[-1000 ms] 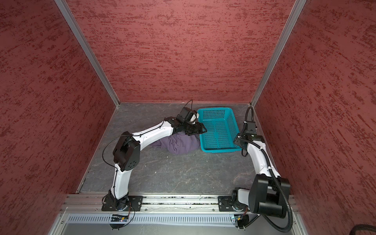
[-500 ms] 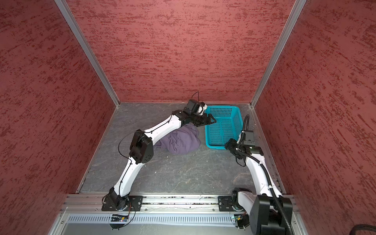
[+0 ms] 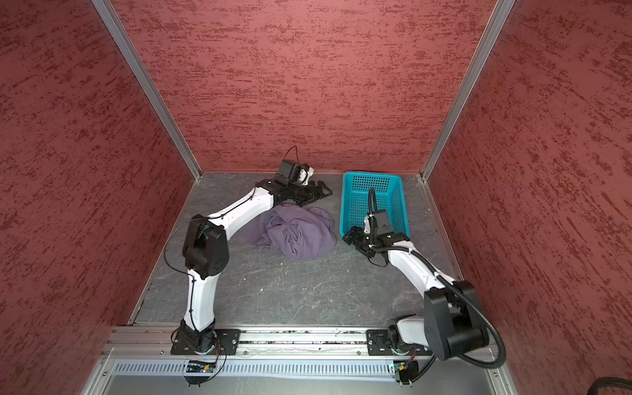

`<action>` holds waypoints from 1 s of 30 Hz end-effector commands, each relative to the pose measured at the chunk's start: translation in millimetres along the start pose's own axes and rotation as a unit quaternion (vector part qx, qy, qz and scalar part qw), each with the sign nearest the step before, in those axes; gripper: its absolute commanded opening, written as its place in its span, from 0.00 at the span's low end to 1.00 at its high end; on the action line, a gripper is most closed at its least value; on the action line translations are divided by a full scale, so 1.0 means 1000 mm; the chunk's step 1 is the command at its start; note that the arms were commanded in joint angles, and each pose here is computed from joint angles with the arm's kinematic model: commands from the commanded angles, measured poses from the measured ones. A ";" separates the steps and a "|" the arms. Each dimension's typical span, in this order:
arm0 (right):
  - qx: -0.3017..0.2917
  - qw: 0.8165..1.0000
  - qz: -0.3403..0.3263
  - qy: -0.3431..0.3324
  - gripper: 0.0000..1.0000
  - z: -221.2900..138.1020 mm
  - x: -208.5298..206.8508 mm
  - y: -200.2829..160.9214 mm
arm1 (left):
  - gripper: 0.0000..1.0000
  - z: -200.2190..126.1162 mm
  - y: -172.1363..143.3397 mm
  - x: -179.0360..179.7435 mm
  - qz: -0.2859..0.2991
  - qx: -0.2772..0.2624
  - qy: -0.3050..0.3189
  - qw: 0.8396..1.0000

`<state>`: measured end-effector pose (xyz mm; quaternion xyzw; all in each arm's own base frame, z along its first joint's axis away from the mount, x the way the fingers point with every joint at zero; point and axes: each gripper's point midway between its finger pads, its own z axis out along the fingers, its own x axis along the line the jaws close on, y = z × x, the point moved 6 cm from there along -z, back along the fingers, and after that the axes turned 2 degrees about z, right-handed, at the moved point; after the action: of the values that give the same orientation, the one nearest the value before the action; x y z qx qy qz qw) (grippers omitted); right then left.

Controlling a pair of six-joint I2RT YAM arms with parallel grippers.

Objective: Fold and stack the trousers
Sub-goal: Rotate the basket at the top-right of the table.

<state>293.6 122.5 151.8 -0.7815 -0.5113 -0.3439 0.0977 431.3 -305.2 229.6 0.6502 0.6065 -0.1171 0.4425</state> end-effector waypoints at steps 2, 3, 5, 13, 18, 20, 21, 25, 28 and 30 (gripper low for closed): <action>-0.002 0.996 -0.045 0.071 0.73 0.026 0.063 0.023 | 0.93 -0.038 -0.007 0.010 0.003 -0.042 0.015 0.999; 0.010 0.996 -0.054 0.076 0.73 0.035 0.073 0.024 | 0.93 -0.042 -0.015 0.017 0.000 -0.039 0.026 0.999; 0.028 0.992 -0.071 0.098 0.73 0.049 0.097 0.025 | 0.93 -0.051 -0.026 0.024 0.000 -0.037 0.041 0.998; 0.009 0.983 -0.144 0.111 0.75 0.033 0.147 0.041 | 0.93 -0.074 -0.038 0.018 0.020 -0.039 0.055 0.998; -0.099 0.977 -0.189 0.006 0.75 -0.019 0.126 0.072 | 0.74 -0.070 -0.036 -0.010 0.062 -0.037 0.045 0.996; -0.141 0.975 -0.167 -0.033 0.70 -0.042 0.099 0.090 | 0.62 -0.062 -0.042 -0.030 0.094 -0.025 0.036 0.995; -0.161 0.975 -0.146 -0.054 0.67 -0.054 0.080 0.099 | 0.60 -0.057 -0.047 -0.041 0.111 -0.016 0.030 0.993; -0.222 0.961 -0.074 -0.145 0.64 -0.090 0.010 0.124 | 0.67 -0.038 -0.069 -0.074 0.158 0.020 0.004 0.987; -0.227 0.951 -0.043 -0.207 0.67 -0.091 -0.032 0.132 | 0.71 -0.025 -0.087 -0.085 0.168 0.050 -0.002 0.984; -0.207 0.953 -0.023 -0.220 0.68 -0.078 -0.054 0.136 | 0.71 -0.018 -0.099 -0.088 0.170 0.068 -0.002 0.983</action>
<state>368.7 -5.1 237.3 -0.8089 -0.4481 -0.3327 -0.1849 320.3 -361.9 278.5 0.7511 0.4775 -0.0746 0.4498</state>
